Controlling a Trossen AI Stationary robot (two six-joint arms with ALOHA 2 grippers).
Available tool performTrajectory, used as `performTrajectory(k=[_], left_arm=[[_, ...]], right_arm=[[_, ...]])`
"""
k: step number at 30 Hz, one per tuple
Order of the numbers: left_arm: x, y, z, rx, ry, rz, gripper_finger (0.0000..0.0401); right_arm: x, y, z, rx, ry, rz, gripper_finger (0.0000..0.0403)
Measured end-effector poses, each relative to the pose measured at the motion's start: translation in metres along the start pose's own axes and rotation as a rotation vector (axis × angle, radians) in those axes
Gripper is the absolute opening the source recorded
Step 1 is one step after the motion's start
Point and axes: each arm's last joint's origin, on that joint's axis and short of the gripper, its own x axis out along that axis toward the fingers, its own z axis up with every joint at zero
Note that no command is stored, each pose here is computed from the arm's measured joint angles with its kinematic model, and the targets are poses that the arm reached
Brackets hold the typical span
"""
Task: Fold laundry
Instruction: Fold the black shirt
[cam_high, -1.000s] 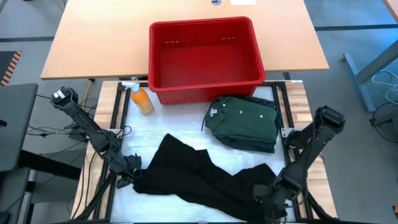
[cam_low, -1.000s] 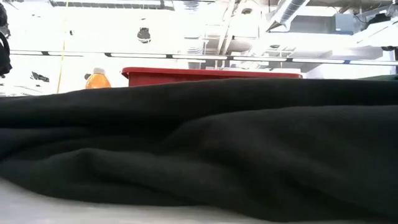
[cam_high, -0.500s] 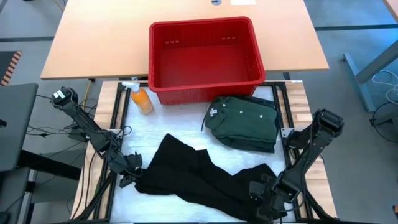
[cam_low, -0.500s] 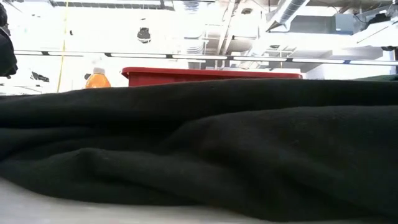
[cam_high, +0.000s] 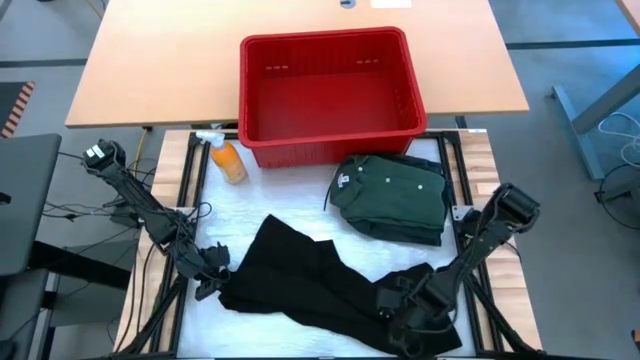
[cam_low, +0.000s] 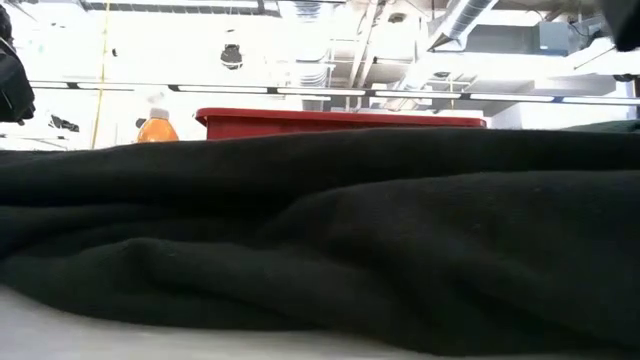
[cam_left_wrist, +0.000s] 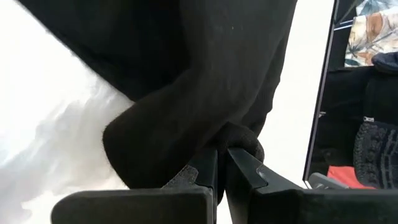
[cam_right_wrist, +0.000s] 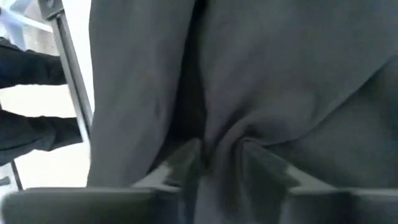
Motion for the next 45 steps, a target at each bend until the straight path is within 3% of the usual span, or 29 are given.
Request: performTrajectory(k=[3,5,9,13,20,23,26,33,37,40,45], left_arm=[[0.000,0.000,0.000,0.000,-0.005,0.001,0.0000],[0.000,0.000,0.000,0.001,-0.005,0.001,0.0000],[0.000,0.000,0.000,0.022,-0.007,-0.003,0.0000],[0.000,0.000,0.000,0.041,-0.005,-0.003,0.0000],[0.000,-0.002,-0.003,0.064,0.008,-0.008,0.0000],[0.000,-0.002,-0.006,0.077,0.020,-0.012,0.0000],[0.000,-0.003,-0.008,0.071,0.028,-0.013,0.0000],[-0.001,-0.004,-0.014,0.072,0.020,-0.009,0.0000],[-0.001,-0.005,-0.018,0.066,0.009,-0.007,0.0000],[-0.001,-0.006,-0.020,0.055,-0.004,-0.005,0.0000],[-0.002,-0.007,-0.024,0.038,-0.057,0.002,0.0000]], right_arm=[[-0.003,-0.006,0.012,-0.004,-0.012,0.002,0.0053],[-0.012,-0.009,0.022,0.000,-0.029,0.022,0.0020],[-0.050,-0.015,0.045,-0.015,-0.100,0.047,0.0020],[-0.101,-0.030,0.065,-0.044,-0.214,-0.034,0.0017],[-0.186,-0.083,0.078,0.098,-0.455,-0.411,0.0017],[-0.205,-0.107,0.078,0.239,-0.571,-0.563,0.0024],[-0.211,-0.123,0.084,0.351,-0.615,-0.634,0.0051],[-0.203,-0.137,0.096,0.359,-0.341,-0.485,0.0153],[-0.201,-0.129,0.094,0.296,-0.320,-0.448,0.0215],[-0.198,-0.115,0.090,0.275,-0.341,-0.376,0.0240],[-0.182,-0.066,0.070,0.169,-0.316,-0.167,0.0243]])
